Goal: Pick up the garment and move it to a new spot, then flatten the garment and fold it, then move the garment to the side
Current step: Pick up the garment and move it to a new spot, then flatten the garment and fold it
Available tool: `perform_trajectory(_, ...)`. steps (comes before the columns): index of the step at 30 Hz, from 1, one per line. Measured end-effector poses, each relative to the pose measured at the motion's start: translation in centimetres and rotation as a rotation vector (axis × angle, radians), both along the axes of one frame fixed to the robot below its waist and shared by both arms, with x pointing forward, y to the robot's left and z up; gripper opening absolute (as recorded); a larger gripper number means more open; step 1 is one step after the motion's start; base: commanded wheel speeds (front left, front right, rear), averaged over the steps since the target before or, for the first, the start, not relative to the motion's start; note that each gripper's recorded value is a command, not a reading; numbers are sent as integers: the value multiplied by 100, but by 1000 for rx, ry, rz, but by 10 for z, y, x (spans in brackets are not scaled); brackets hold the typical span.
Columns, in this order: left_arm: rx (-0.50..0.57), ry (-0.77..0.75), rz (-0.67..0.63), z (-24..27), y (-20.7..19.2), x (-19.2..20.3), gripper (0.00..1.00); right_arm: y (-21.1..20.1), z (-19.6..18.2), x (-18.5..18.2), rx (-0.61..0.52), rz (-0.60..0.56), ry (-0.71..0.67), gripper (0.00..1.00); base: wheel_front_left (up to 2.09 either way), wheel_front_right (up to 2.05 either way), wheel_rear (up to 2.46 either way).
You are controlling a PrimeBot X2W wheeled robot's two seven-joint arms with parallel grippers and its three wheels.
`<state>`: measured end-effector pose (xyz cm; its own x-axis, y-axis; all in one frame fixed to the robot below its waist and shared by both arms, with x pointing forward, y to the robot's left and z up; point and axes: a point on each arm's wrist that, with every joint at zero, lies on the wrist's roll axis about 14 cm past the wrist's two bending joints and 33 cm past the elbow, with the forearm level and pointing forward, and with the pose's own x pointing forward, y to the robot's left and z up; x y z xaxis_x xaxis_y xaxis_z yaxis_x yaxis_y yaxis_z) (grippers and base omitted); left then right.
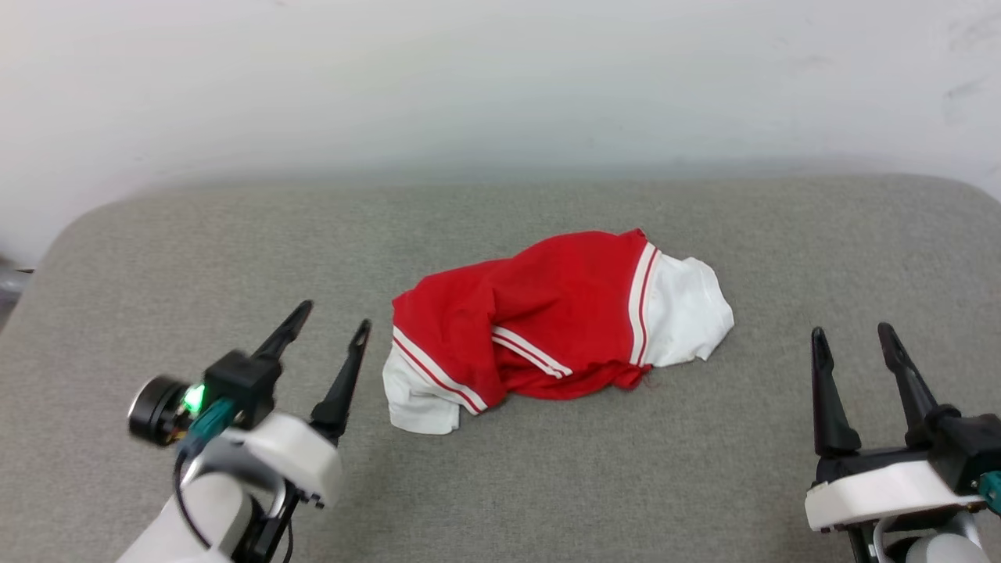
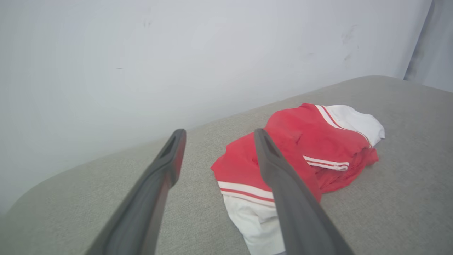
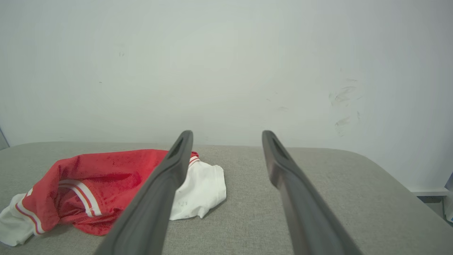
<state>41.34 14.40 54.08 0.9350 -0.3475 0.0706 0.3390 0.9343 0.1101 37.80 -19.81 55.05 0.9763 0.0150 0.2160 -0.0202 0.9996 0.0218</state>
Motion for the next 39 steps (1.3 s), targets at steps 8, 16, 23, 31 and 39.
perform_trajectory(8, -135, -71, 232, 14, 48, -40, 100, 13, -1, -5, -5, 38, 1, 100, 0, 0, 0)
perform_trajectory(16, -188, -45, 344, -6, 57, -69, 100, 19, -8, -8, -5, 56, 23, 100, 0, 0, 0)
perform_trajectory(23, -176, -34, 305, -13, 47, -72, 100, 21, -15, -6, 8, 62, 45, 100, 0, 0, 0)
perform_trajectory(31, -177, -29, 298, -17, 46, -62, 100, 26, -60, 19, -7, 77, 261, 100, 0, 0, 0)
perform_trajectory(39, -168, 15, 333, -32, 55, -50, 100, 25, -107, 71, -202, 114, 718, 100, 0, 0, 0)
